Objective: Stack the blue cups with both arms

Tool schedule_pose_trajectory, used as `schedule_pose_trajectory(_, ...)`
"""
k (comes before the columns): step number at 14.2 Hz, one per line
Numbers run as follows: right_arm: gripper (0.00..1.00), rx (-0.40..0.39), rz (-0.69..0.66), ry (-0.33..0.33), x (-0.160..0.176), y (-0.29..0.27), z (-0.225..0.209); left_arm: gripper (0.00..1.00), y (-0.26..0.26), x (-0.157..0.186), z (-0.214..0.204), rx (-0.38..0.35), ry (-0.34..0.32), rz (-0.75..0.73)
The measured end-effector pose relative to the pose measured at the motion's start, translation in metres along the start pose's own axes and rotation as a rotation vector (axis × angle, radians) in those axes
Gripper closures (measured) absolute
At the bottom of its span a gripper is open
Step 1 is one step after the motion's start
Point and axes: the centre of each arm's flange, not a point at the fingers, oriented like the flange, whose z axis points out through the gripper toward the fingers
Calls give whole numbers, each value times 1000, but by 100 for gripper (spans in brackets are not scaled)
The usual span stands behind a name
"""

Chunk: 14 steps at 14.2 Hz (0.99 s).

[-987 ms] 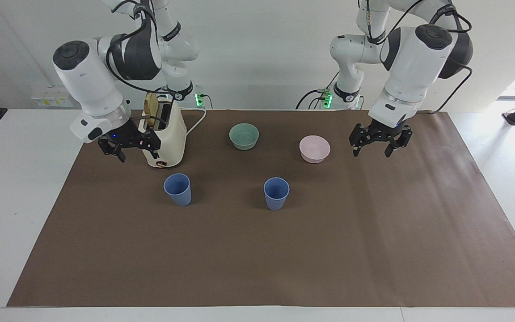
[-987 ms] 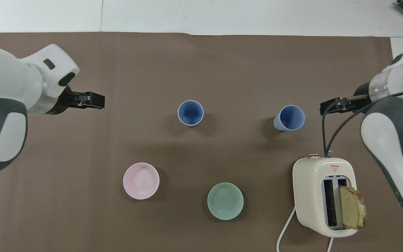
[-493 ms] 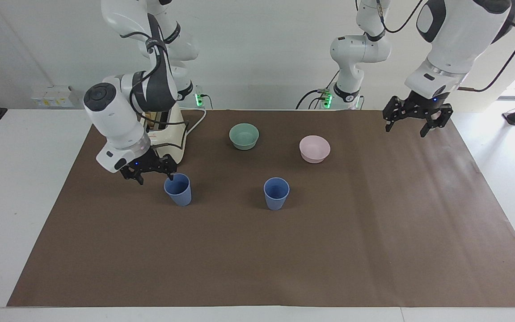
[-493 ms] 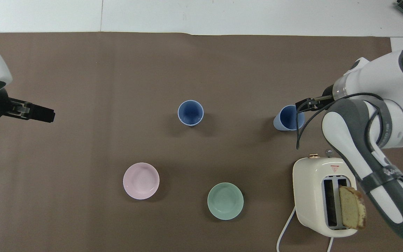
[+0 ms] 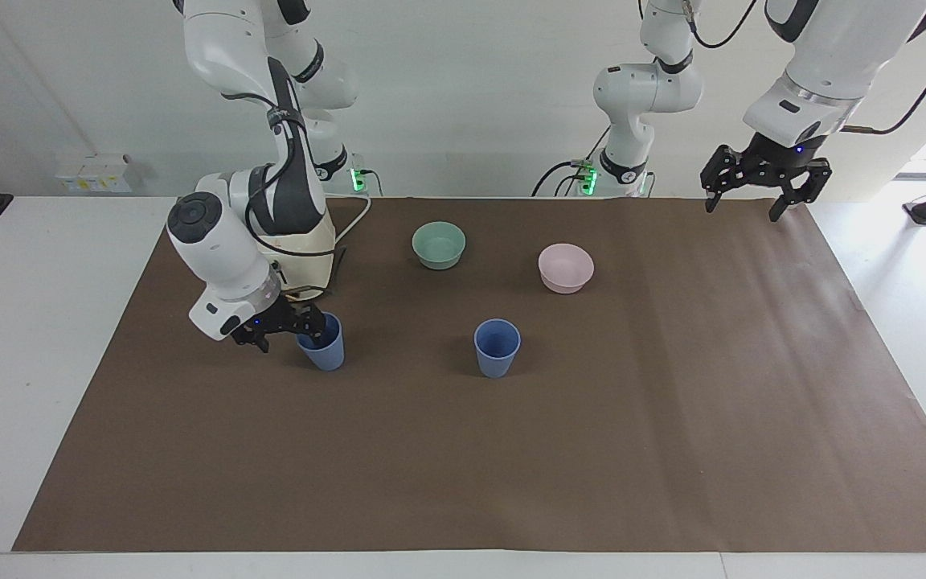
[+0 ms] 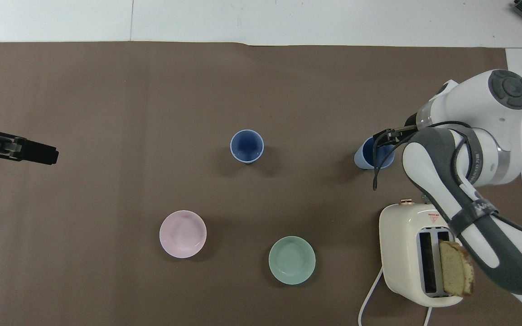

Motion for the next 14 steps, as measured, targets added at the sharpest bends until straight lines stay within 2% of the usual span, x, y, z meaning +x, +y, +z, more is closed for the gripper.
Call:
schedule_pose_trajectory(1, 0, 0, -3, -2, 0, -2, 1, 0, 0, -2, -6, 2, 11, -2)
schedule_pose_trajectory(2, 7, 0, -5, -4, -1, -3, 2, 0, -1, -5, -12, 4, 20, -3)
schedule_pose_trajectory(5, 45, 0, -15, -6, -1, -9, 3, 0, -1, -14, -23, 6, 27, -8)
schedule_pose_trajectory(10, 95, 0, -20, -5, 0, -12, 2, 0, -6, -24, -28, 4, 6, -20)
schedule_pose_trajectory(14, 96, 0, -18, 2, 5, -21, -18, 0, -25, -32, -32, 2, 0, -58)
